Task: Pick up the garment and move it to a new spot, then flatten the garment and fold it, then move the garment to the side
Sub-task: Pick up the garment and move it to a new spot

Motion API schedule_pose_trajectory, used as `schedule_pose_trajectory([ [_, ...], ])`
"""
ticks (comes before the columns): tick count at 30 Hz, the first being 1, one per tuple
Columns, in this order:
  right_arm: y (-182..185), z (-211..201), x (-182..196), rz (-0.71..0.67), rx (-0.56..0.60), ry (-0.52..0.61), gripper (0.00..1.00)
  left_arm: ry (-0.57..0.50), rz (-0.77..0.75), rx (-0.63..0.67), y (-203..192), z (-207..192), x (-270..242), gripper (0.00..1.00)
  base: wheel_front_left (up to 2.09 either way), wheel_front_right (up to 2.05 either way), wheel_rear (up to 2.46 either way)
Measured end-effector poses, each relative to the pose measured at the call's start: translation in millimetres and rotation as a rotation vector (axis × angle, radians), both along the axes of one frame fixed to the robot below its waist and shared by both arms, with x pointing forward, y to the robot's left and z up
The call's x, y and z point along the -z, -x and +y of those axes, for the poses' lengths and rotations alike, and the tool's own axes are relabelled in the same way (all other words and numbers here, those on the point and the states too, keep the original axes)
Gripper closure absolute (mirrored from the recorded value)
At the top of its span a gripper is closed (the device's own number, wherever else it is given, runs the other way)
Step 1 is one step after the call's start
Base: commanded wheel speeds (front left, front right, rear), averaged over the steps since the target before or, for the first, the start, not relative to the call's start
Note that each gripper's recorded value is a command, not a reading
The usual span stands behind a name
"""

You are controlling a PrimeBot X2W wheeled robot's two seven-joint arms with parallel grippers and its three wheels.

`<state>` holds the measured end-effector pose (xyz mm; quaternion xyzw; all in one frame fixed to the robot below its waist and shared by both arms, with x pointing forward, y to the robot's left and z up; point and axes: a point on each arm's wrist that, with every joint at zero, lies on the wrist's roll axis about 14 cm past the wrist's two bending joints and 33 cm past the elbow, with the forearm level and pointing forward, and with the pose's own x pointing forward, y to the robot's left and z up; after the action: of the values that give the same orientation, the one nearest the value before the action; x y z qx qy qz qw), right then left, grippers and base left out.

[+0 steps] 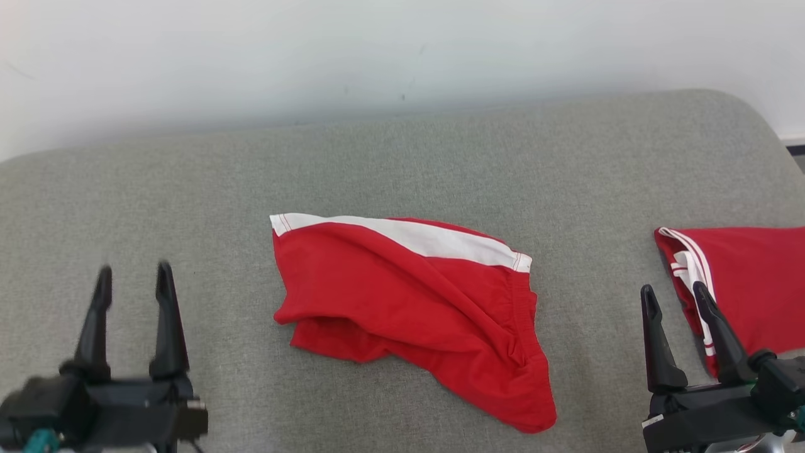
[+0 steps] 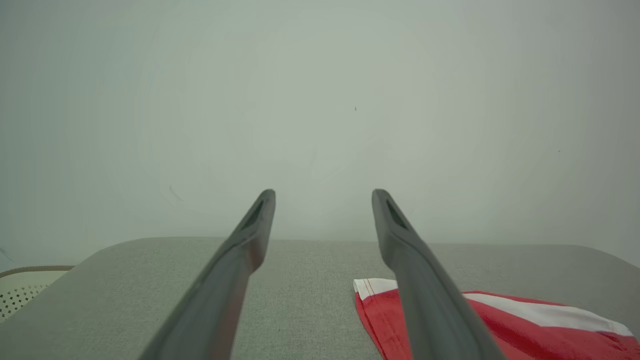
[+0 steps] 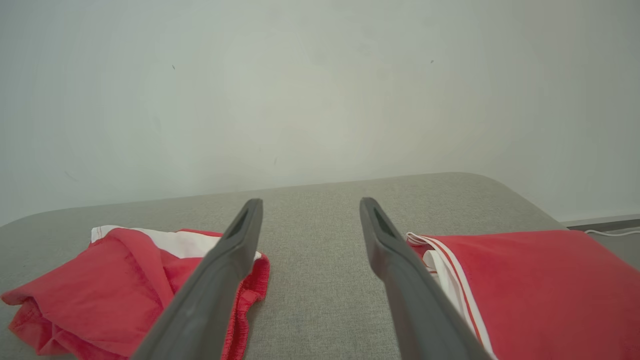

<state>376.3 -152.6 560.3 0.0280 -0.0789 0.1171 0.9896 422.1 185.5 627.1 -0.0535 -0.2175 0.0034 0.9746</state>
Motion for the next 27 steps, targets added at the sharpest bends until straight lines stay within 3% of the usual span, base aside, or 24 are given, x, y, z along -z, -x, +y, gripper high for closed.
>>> schedule_pose_trajectory([
  [9, 14, 0, 5, 0.016, 0.001, 0.03, 0.0, -0.074, 0.097, 0.008, 27, 2, 33, 0.0, 0.0, 0.0, 0.0],
  [27, 32, 0, 9, 0.046, 0.025, 0.025, 0.0, -0.089, 0.131, -0.018, 47, 7, 44, 0.0, 0.0, 0.0, 0.0],
])
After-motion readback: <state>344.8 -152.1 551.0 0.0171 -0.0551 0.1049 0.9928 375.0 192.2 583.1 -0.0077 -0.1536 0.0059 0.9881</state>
